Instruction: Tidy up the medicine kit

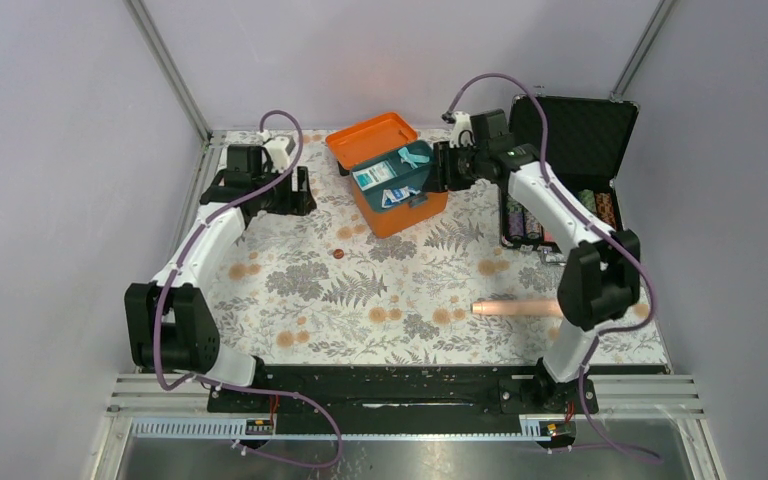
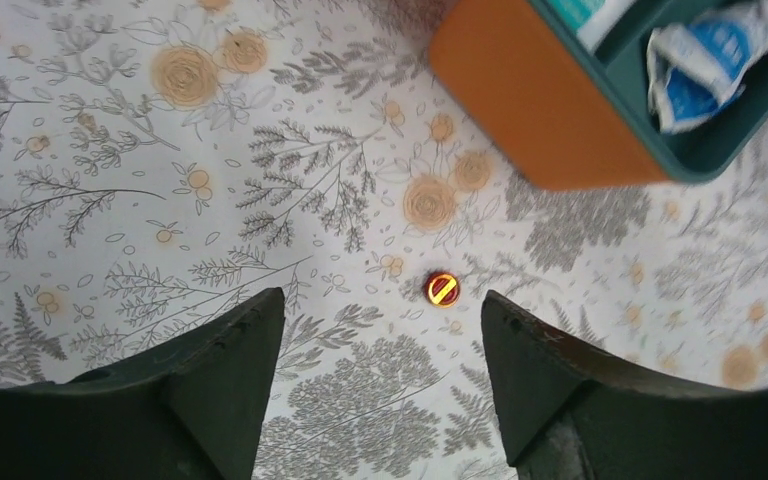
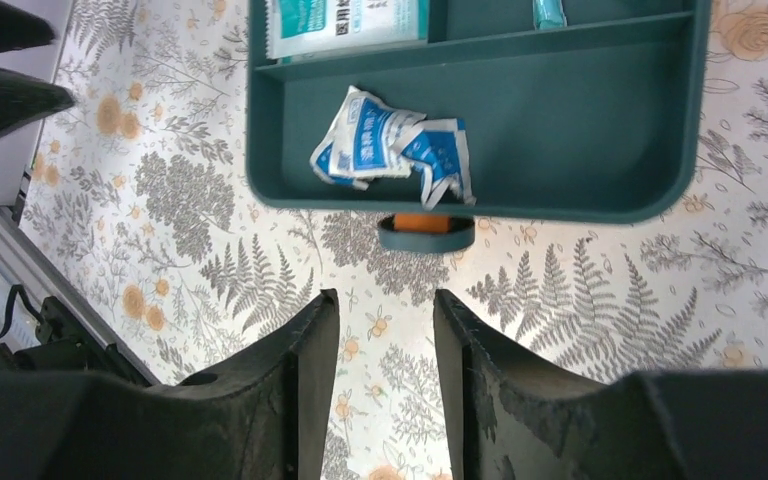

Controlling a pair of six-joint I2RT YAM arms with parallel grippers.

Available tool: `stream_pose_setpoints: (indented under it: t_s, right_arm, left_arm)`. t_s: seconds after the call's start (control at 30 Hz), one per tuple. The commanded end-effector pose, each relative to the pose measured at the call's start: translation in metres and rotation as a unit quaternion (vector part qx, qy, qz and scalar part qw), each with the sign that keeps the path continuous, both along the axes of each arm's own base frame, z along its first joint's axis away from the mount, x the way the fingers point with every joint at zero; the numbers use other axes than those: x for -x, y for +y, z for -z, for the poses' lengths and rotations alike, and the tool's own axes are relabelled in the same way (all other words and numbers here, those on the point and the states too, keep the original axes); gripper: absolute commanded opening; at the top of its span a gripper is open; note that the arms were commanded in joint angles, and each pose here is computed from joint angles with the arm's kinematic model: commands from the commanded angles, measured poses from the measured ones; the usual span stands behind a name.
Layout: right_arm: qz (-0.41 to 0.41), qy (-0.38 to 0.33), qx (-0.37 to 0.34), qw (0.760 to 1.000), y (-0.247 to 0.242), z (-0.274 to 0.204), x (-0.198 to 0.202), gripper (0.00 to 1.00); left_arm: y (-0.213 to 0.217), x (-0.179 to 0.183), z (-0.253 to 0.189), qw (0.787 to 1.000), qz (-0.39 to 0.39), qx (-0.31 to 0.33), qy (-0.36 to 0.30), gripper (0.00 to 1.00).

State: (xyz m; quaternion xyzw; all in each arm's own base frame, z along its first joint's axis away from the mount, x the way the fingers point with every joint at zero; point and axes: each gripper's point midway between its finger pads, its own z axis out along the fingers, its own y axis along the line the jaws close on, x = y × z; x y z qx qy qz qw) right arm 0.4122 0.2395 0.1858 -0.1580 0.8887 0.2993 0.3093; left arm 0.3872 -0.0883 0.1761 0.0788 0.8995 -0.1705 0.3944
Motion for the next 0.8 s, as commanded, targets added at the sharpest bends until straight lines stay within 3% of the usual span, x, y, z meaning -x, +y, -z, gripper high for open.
stream_pose_setpoints:
  t_s: [0.0, 0.1, 0.27, 0.47, 0.77]
  right_arm:
    - [0.012, -0.056, -0.004, 0.998, -0.019, -0.040, 0.014, 0.47]
    - [0.022, -0.055, -0.004, 0.998, -0.033, -0.040, 0.024, 0.48]
    - [0.045, -0.058, 0.002, 0.997, -0.060, -0.048, 0.030, 0.48]
    - [0.063, -0.068, 0.010, 0.996, -0.077, -0.052, 0.029, 0.48]
    - [0.070, -0.067, 0.007, 0.995, -0.085, -0.052, 0.031, 0.48]
  left_arm:
    - [-0.018, 0.017, 0.025, 0.990, 0.138, -0.041, 0.013, 0.69]
    - [-0.031, 0.031, 0.039, 0.970, 0.239, -0.055, -0.006, 0.65]
    - [-0.055, 0.054, 0.062, 0.914, 0.391, -0.106, -0.020, 0.61]
    - [-0.071, 0.053, 0.101, 0.870, 0.459, -0.179, 0.024, 0.57]
    - [-0.071, 0.026, 0.133, 0.878, 0.420, -0.224, 0.046, 0.55]
